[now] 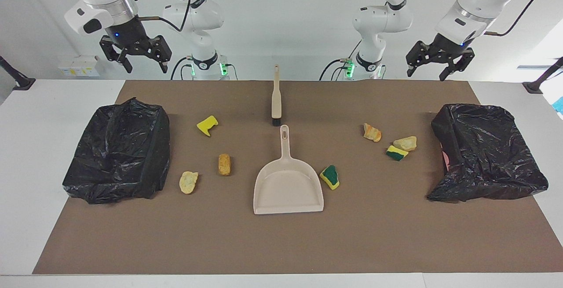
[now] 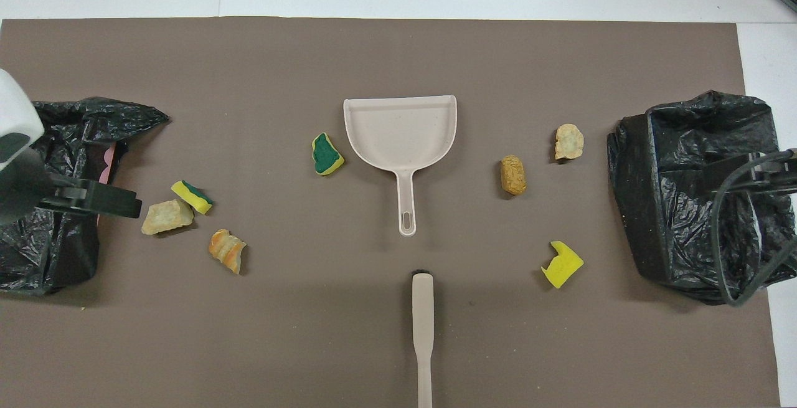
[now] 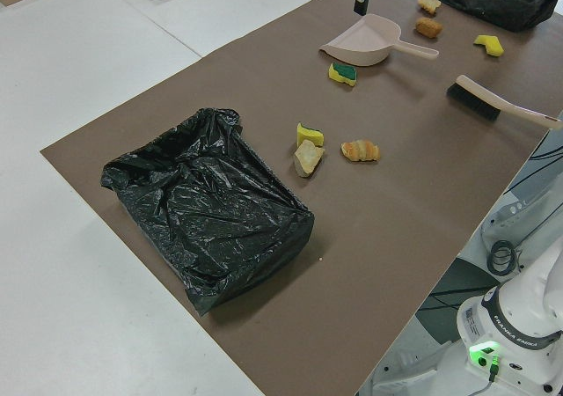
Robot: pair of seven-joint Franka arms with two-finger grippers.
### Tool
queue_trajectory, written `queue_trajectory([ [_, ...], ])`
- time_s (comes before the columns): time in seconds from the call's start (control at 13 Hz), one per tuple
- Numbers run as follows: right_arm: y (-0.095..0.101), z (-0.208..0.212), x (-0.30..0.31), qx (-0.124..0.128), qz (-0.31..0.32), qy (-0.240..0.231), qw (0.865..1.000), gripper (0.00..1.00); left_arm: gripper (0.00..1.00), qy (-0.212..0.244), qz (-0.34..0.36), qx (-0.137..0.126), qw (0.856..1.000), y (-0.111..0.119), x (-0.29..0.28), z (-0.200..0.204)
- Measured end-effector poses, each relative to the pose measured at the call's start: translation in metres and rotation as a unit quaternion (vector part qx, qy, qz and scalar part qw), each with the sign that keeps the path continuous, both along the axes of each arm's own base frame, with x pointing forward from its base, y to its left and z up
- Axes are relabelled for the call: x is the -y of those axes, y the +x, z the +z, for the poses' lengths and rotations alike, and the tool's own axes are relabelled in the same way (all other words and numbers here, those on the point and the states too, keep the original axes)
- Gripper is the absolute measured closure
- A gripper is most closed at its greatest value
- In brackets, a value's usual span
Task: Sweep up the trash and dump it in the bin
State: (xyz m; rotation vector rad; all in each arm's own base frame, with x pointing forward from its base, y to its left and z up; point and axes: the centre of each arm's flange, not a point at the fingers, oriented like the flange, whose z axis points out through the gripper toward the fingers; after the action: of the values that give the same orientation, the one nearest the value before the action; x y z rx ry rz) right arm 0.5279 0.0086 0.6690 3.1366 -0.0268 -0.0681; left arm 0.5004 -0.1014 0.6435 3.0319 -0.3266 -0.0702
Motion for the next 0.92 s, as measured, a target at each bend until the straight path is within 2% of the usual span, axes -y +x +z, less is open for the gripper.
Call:
queue_trajectory([
  [0.15, 0.001, 0.001, 0.001, 0.003, -0.001, 0.000, 1.000, 0.00, 0.00, 0.000, -0.023, 0.005, 1.000, -0.017, 0.050, -0.012],
  [0.54, 0.007, 0.004, -0.003, 0.027, 0.002, 0.004, 1.000, 0.00, 0.00, 0.005, -0.027, 0.003, 1.000, -0.070, 0.161, -0.052],
  [0.92, 0.028, -0.019, -0.046, 0.037, 0.030, 0.007, 0.999, 0.00, 0.00, 0.005, -0.008, 0.007, 1.000, -0.145, 0.242, -0.090],
])
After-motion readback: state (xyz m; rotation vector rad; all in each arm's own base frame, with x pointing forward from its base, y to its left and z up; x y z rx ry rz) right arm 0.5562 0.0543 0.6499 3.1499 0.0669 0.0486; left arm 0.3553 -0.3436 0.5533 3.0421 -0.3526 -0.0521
